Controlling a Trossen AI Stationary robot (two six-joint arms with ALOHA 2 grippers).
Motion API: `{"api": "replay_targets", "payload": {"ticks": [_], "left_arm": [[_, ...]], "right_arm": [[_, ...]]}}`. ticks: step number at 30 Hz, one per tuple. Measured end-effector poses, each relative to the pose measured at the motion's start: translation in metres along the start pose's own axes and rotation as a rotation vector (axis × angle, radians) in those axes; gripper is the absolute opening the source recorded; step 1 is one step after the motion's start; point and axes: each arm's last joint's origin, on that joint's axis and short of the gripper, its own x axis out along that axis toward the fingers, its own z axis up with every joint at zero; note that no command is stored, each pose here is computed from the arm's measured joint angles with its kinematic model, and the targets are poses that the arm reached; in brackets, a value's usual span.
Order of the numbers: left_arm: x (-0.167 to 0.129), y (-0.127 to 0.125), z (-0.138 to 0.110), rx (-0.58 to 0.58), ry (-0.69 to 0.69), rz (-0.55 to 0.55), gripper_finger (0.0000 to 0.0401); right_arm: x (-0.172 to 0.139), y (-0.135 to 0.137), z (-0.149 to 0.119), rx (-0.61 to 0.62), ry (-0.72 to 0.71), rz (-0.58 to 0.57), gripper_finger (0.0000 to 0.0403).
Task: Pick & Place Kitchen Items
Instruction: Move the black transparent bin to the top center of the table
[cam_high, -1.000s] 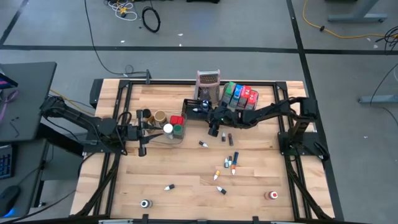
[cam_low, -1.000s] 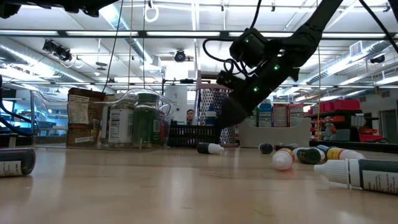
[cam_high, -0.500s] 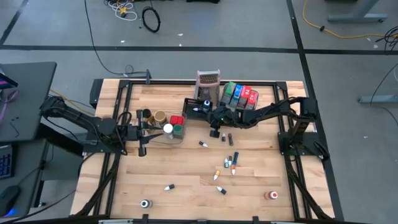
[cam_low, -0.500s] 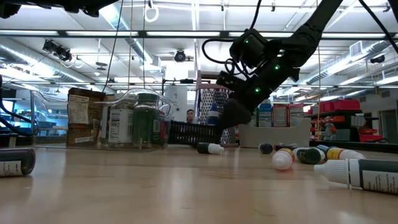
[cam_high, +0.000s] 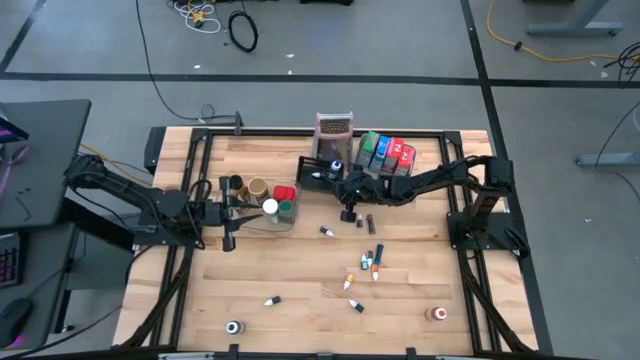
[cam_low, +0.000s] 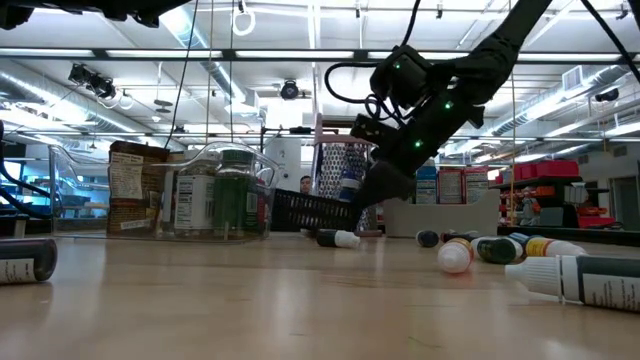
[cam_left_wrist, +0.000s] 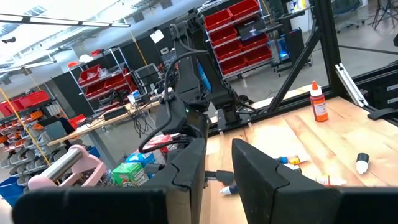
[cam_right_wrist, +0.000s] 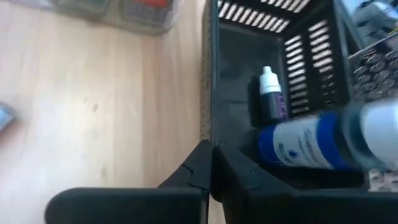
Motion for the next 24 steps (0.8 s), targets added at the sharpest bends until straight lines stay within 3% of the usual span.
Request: {"api": "replay_targets", "payload": {"ticks": [12,19,24], "left_arm": [[0.000,0.000,0.000,0.003,0.005,-0.001,0.0089],[0.000,0.000,-0.001,0.001,0.005,-0.002,0.0089],[0.000,0.000,-0.001,0.000,0.005,-0.002,0.0089]], "right_arm": [[-0.051,0.020,0.008,-0.020,0.094,0.146,0.0020],[-0.055,0.051,0.006,-0.076,0.126,0.199,0.0019],[-0.059,0.065,0.005,-0.068,0.151,0.170,0.0020]]}}
